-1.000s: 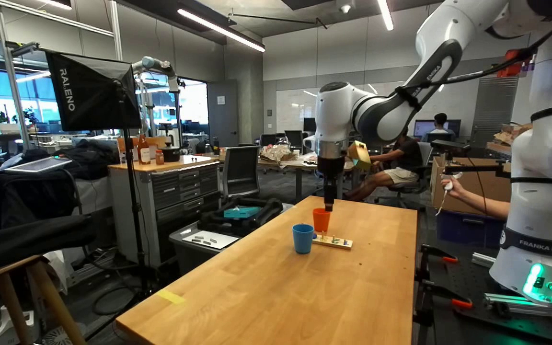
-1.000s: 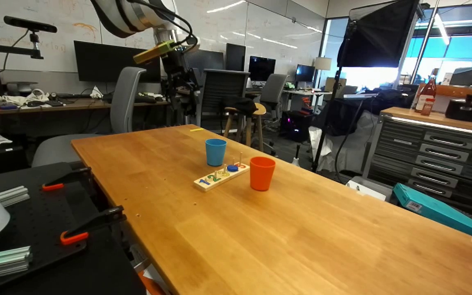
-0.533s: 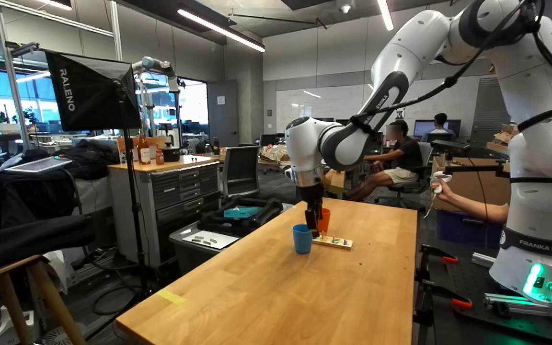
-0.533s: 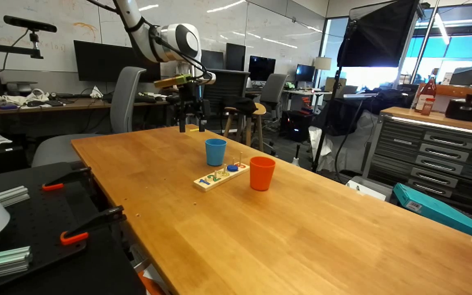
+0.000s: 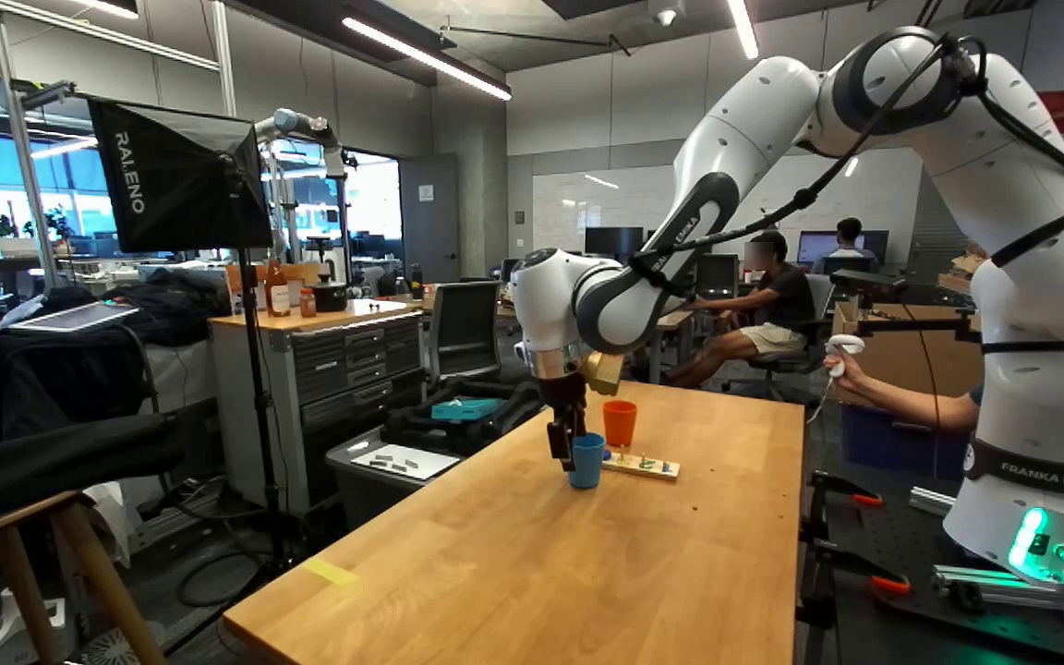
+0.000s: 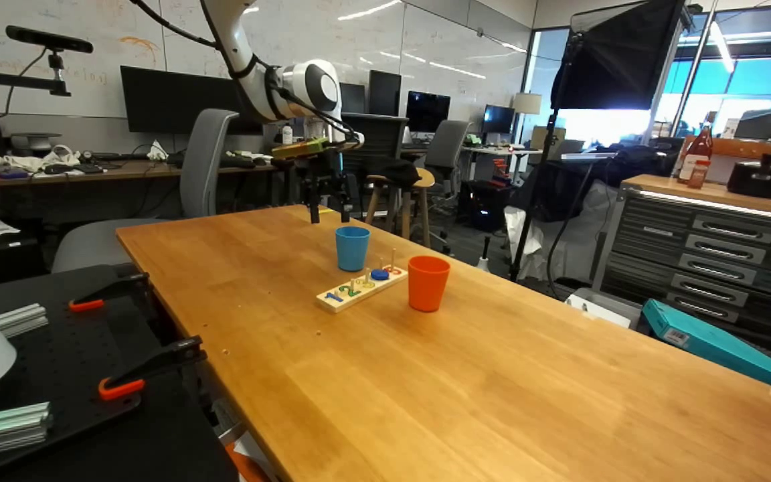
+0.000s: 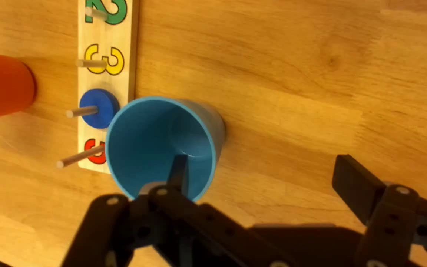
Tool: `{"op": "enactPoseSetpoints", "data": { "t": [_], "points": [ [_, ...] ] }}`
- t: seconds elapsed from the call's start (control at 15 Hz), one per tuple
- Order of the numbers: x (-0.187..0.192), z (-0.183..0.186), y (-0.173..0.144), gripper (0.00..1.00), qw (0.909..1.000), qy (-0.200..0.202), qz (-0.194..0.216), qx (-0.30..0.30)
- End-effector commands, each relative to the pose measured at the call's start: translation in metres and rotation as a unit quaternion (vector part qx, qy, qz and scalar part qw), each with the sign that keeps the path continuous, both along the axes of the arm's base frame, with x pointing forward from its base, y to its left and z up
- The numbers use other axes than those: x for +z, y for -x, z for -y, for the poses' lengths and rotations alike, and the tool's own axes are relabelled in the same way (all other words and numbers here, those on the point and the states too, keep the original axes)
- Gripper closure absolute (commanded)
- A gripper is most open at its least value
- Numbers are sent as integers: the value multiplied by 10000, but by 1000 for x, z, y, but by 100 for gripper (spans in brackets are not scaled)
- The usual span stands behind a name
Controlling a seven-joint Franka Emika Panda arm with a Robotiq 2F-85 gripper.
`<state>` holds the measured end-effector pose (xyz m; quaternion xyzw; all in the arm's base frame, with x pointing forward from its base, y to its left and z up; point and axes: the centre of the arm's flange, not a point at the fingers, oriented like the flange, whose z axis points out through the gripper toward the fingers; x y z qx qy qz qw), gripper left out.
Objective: Put the blue cup into the orange one
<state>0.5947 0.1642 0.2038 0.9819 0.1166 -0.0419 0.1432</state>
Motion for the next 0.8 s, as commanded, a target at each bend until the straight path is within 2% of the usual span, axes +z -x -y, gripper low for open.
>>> {"op": "enactPoseSetpoints", "data": {
  "t": [0.0,0.4,0.47,0.53,0.73],
  "points": [
    [-9,-5,-25,0,9999,128,52,-24],
    [-22,16,-22,0,9996,243,-8,-124],
    [-25,18,-22,25,9996,247,6,-136],
    [-27,20,-21,26,9996,252,3,-153],
    [-33,21,-20,49,9995,256,-50,-179]
  ]
}}
